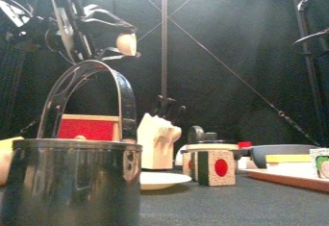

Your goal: Grab other half of egg

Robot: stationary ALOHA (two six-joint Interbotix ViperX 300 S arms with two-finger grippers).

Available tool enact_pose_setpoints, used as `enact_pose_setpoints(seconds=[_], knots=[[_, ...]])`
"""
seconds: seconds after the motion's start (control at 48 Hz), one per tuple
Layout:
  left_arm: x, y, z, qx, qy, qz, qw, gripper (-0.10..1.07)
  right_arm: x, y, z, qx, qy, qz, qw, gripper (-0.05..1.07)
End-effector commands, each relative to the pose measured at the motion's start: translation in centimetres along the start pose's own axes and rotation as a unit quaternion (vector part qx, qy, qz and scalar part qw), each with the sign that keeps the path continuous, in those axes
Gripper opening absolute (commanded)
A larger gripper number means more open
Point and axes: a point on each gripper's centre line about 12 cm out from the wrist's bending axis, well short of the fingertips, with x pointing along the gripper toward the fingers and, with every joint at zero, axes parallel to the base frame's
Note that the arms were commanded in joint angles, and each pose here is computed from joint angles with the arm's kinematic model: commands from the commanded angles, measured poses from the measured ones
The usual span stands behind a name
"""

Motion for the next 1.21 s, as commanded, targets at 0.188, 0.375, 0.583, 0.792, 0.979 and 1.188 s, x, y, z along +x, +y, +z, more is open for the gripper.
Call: enact_pose_setpoints(seconds=[0.188,0.375,0.583,0.792,0.979,1.188], knots=[[0.1,-0.1,0.5,0.003,-0.009,-0.003,1.0000,0.54,0.3,0.7,0.6,0.000,-0.006,0.014,0.9999,1.03],[0.1,0.0,0.5,0.002,-0.008,-0.002,1.0000,0.54,0.9,0.8,0.8,-0.002,-0.007,0.017,0.9998,1.03],[0.1,0.0,0.5,0.002,-0.008,-0.001,1.0000,0.54,1.7,1.0,1.1,-0.013,-0.013,0.018,0.9997,1.03],[0.1,0.0,0.5,0.002,-0.008,0.000,1.0000,0.54,1.9,1.0,1.0,-0.017,-0.010,0.015,0.9997,1.03],[0.1,0.1,0.4,0.002,-0.005,0.002,1.0000,0.54,1.9,1.1,1.0,-0.017,-0.010,0.015,0.9997,1.03],[0.1,0.1,0.5,0.002,-0.006,0.003,1.0000,0.54,2.1,0.9,0.9,-0.020,-0.009,0.011,0.9997,1.03]])
